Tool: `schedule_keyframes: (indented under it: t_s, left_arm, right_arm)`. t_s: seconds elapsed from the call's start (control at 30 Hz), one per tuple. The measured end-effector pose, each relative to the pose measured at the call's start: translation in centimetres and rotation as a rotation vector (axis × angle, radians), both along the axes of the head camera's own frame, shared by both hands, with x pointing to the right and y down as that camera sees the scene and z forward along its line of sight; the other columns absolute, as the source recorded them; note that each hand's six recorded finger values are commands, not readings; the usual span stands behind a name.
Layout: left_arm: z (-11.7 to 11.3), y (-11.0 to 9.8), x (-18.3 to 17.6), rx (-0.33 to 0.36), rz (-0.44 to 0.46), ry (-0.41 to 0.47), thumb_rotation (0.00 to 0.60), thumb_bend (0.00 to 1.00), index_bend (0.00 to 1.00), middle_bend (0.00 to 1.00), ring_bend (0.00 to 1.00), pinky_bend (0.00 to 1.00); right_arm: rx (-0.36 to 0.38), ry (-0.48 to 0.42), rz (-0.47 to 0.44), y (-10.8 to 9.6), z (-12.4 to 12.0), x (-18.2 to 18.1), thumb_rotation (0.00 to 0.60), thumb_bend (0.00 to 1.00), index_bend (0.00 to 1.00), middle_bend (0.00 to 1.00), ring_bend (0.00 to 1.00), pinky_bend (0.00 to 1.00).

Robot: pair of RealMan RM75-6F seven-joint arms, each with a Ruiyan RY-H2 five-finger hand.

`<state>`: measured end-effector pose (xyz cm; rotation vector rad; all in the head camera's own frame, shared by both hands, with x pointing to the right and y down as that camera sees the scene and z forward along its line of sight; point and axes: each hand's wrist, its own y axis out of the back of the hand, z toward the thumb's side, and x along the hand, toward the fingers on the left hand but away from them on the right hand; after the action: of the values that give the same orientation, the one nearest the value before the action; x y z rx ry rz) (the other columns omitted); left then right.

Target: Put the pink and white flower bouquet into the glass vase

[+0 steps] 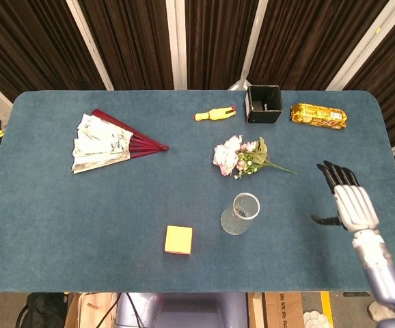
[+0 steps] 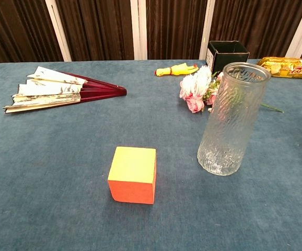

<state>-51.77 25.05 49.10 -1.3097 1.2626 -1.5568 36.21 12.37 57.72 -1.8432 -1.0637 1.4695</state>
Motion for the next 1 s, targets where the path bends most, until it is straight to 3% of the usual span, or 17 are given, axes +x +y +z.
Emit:
schedule_keyframes:
  t_s: [0.27, 0.47, 1.0]
  left_arm:
    - [-0.1, 0.0, -0.2, 0.008, -0.019, -0.027, 0.6, 0.25, 0.07, 0.0, 0.0, 0.02]
    - [0.0, 0.0, -0.4, 0.011, -0.037, -0.041, 0.6, 0.25, 0.07, 0.0, 0.0, 0.02]
    - [0.9, -0.7, -0.8, -0.01, -0.068, -0.069, 0.6, 0.25, 0.07, 0.0, 0.0, 0.02]
  right_arm:
    - [-0.07, -0.085, 0.026, -3.9, 3.3, -3.3, 0.6, 0.0, 0.07, 0.01, 0.02, 0.0]
    - [-0.079, -0.143, 0.05, -6.3, 5.2, -6.6, 0.6, 0.0, 0.07, 0.01, 0.02, 0.0]
    - [-0.164, -0.13, 0.075, -8.6, 10.1, -11.9, 0.6, 0.0, 0.08, 0.01, 0.02, 0.0]
